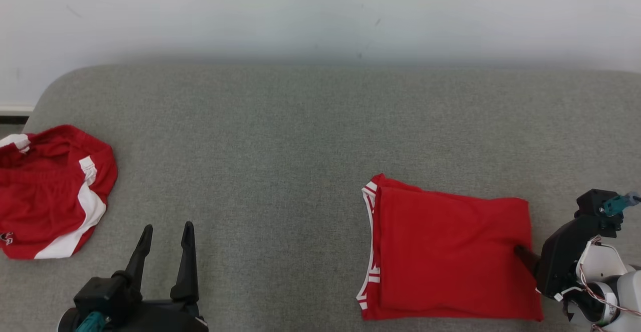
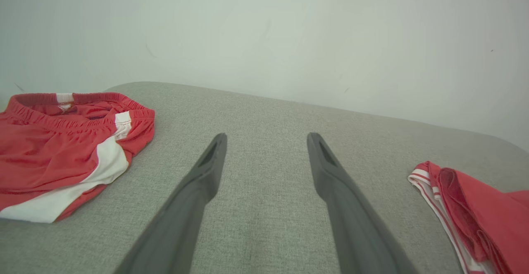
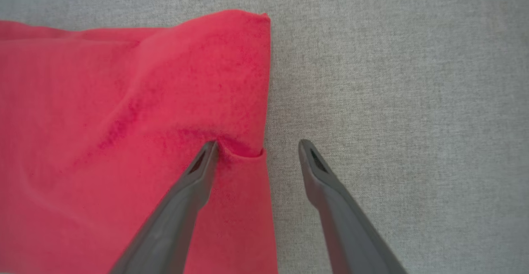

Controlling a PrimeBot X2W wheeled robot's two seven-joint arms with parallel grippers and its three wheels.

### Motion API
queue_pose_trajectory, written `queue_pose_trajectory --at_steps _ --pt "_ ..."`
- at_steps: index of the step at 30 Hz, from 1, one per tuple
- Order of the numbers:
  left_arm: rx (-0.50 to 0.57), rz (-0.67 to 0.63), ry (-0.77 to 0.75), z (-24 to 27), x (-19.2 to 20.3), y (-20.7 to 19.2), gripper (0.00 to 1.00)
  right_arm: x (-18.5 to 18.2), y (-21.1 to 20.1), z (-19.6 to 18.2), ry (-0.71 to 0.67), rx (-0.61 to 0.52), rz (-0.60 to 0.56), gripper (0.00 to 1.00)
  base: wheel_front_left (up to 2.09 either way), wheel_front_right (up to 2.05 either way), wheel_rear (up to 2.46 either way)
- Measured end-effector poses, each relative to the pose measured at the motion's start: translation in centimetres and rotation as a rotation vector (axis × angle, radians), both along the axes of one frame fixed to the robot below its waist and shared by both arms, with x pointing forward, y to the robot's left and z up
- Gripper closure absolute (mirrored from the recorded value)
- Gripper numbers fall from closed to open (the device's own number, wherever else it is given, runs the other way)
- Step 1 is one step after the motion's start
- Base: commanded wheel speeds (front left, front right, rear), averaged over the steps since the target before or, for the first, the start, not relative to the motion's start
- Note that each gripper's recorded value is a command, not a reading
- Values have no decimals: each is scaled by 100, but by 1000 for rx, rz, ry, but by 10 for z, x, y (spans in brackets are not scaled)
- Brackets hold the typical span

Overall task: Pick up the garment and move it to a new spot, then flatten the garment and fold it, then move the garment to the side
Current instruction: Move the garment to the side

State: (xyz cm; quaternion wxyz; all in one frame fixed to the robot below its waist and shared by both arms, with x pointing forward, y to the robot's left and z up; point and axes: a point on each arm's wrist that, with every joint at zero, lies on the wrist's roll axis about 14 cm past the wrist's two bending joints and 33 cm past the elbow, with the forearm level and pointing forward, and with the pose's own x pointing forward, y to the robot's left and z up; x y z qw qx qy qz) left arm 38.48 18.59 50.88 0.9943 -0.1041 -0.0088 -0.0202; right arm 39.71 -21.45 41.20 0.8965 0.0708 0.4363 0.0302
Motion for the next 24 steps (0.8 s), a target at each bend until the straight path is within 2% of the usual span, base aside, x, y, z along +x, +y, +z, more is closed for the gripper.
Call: queue_pose_trajectory --at_steps 10,11,12,19,24 --pt "6 6 18 -9 9 1 0 6 21 -30 108 15 59 0 0 0 0" --pt "6 8 20 -10 9 2 0 6 24 -32 120 11 76 20 0 0 0" --pt "6 11 24 -12 9 2 0 8 24 -31 117 0 90 100 0 0 0" --pt "3 12 14 -13 18 0 0 19 16 -23 75 -126 201 100 0 0 0" --pt "-5 -10 8 -14 28 -10 0 38 -6 2 20 -236 239 100 0 0 0"
